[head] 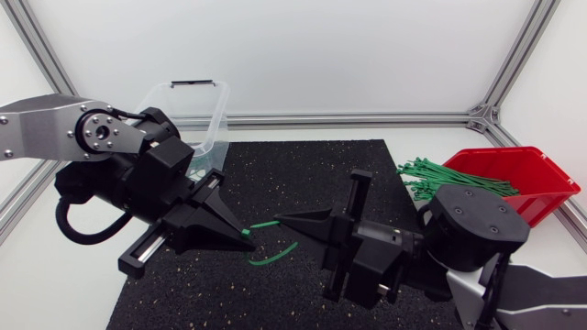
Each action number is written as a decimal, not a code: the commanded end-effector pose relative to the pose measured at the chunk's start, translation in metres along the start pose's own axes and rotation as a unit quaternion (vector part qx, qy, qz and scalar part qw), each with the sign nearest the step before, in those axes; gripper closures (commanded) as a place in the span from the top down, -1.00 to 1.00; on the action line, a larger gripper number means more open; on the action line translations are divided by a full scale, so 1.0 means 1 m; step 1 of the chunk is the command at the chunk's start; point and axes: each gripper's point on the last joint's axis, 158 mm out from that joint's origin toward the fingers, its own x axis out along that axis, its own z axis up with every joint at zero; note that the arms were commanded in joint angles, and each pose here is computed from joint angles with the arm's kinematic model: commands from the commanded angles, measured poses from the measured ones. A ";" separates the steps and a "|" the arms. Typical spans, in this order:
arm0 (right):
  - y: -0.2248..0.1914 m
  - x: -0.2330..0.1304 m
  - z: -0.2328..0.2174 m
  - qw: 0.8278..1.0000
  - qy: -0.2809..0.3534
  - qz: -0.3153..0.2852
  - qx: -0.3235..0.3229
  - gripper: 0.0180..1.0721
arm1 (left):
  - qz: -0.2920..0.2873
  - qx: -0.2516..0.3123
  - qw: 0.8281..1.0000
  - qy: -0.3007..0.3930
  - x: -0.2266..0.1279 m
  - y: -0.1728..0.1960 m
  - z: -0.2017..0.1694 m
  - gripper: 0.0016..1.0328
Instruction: Take a green cable tie from the red box, thread the tail through the head to close it, then place it in the transparent bin on the left.
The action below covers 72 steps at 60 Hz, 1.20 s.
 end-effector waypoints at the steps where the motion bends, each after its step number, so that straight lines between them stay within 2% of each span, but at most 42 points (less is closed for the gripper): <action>1: -0.001 -0.003 0.004 1.000 -0.004 -0.005 -0.014 -0.88 | -0.008 0.009 1.000 -0.006 0.001 0.001 0.004 -0.94; 72: 0.003 0.001 0.011 1.000 -0.012 0.000 -0.025 -0.88 | -0.027 0.000 1.000 -0.005 0.007 0.000 0.004 -0.94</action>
